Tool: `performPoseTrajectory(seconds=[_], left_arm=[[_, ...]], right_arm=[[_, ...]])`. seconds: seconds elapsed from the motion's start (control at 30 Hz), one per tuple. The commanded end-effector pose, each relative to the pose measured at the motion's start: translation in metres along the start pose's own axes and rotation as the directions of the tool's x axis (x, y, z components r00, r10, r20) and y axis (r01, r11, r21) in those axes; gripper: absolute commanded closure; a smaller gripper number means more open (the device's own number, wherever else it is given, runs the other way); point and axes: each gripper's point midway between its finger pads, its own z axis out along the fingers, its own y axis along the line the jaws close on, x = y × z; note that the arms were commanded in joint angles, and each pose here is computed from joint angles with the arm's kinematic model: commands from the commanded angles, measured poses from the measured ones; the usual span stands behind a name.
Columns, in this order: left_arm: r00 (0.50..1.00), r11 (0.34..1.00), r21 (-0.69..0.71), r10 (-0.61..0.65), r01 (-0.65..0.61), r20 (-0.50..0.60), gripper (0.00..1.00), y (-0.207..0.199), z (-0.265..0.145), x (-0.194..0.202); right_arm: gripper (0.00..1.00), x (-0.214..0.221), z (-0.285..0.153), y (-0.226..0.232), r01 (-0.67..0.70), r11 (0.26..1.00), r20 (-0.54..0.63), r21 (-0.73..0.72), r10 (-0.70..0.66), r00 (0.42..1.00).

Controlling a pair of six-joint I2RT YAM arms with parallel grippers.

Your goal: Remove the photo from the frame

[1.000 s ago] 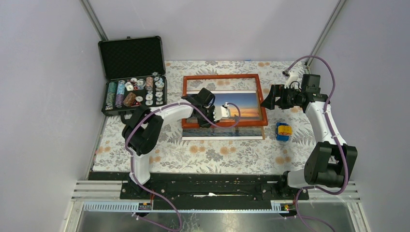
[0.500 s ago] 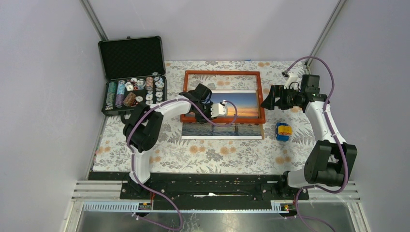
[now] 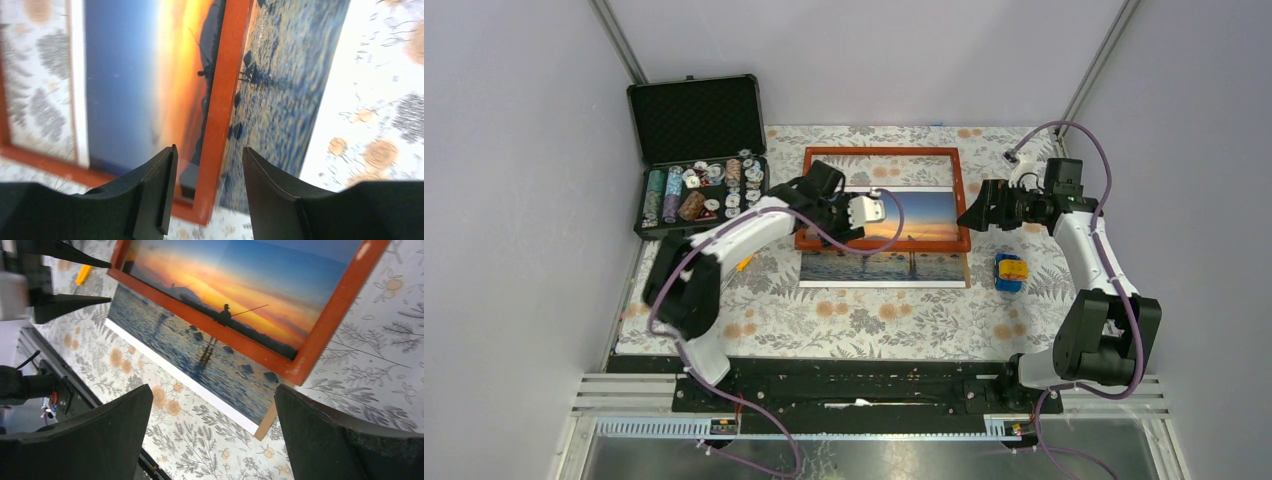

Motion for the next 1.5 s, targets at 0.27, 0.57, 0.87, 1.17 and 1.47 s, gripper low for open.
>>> performPoseTrajectory(seconds=[0.27,0.57,0.87,1.17,1.47], left_arm=[[0.998,0.998,-0.065,-0.014,0.018,0.061,0.34,-0.075,-0.064,0.024],[0.992,0.972,-0.203,0.112,-0.122,-0.059,0.39,-0.096,-0.023,0.026],[0.974,0.937,-0.272,0.194,-0.219,-0.114,0.43,-0.1,0.004,0.032],[0.964,0.928,-0.276,0.211,-0.25,-0.163,0.54,-0.096,0.02,0.041],[0.969,0.938,-0.251,0.214,-0.24,-0.125,0.82,-0.095,0.009,0.02]], right_arm=[[0.0,0.039,0.043,0.068,0.126,0.969,-0.133,-0.213,-0.156,0.979],[0.21,0.069,0.093,0.106,0.09,0.935,-0.262,-0.344,-0.188,0.947],[0.32,0.08,0.131,0.103,0.13,0.942,-0.278,-0.31,-0.221,0.935],[0.43,0.11,0.155,0.095,0.164,0.946,-0.352,-0.278,-0.259,0.899],[0.45,0.135,0.157,0.087,0.178,0.946,-0.416,-0.269,-0.281,0.865]])
